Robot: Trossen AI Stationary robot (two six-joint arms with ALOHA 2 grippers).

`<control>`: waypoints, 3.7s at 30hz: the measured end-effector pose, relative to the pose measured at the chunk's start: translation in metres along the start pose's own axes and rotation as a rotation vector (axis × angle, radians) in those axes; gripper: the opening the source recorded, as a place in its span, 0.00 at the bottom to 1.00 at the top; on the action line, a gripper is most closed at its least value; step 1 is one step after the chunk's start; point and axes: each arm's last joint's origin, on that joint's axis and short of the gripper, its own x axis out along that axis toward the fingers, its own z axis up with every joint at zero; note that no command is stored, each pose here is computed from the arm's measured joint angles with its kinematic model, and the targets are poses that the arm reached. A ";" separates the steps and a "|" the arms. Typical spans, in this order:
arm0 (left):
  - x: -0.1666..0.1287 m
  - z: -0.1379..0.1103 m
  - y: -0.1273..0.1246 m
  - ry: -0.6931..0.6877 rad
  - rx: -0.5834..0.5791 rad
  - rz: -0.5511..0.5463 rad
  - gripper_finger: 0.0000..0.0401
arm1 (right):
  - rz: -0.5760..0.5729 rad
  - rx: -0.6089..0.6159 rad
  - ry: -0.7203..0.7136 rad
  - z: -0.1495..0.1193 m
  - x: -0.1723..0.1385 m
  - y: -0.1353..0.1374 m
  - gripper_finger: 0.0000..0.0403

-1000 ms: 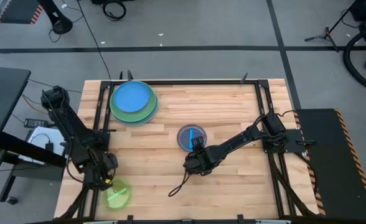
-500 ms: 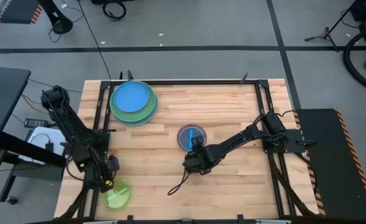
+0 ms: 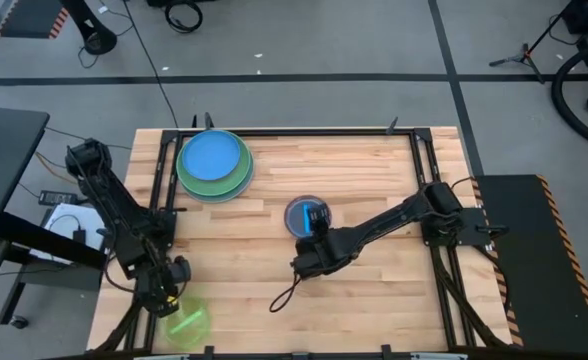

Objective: Stack plastic plates
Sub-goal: Stack the light green plate on top of the light blue plate, then stack the bottom stacked plates on top of the dark blue plate

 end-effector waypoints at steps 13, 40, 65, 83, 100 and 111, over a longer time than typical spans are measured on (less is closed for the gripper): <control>-0.027 0.064 -0.015 -0.147 0.053 0.036 0.01 | 0.052 0.282 -0.122 -0.006 -0.041 -0.015 0.38; -0.143 0.306 0.059 -0.380 -0.371 0.122 0.01 | 0.112 0.185 -0.111 -0.048 -0.033 0.090 0.38; -0.093 0.386 0.070 -0.320 -0.443 0.016 0.13 | 0.071 0.207 -0.211 -0.069 -0.044 0.129 0.38; -0.107 0.372 0.069 -0.316 -0.278 0.111 0.57 | 0.083 0.250 -0.123 -0.061 -0.023 0.106 0.38; -0.068 0.369 0.096 -0.373 -0.409 0.046 0.61 | 0.088 0.265 -0.133 -0.060 -0.024 0.107 0.38; -0.055 0.377 0.097 -0.424 -0.446 0.064 0.58 | 0.116 0.261 -0.134 -0.062 -0.029 0.113 0.38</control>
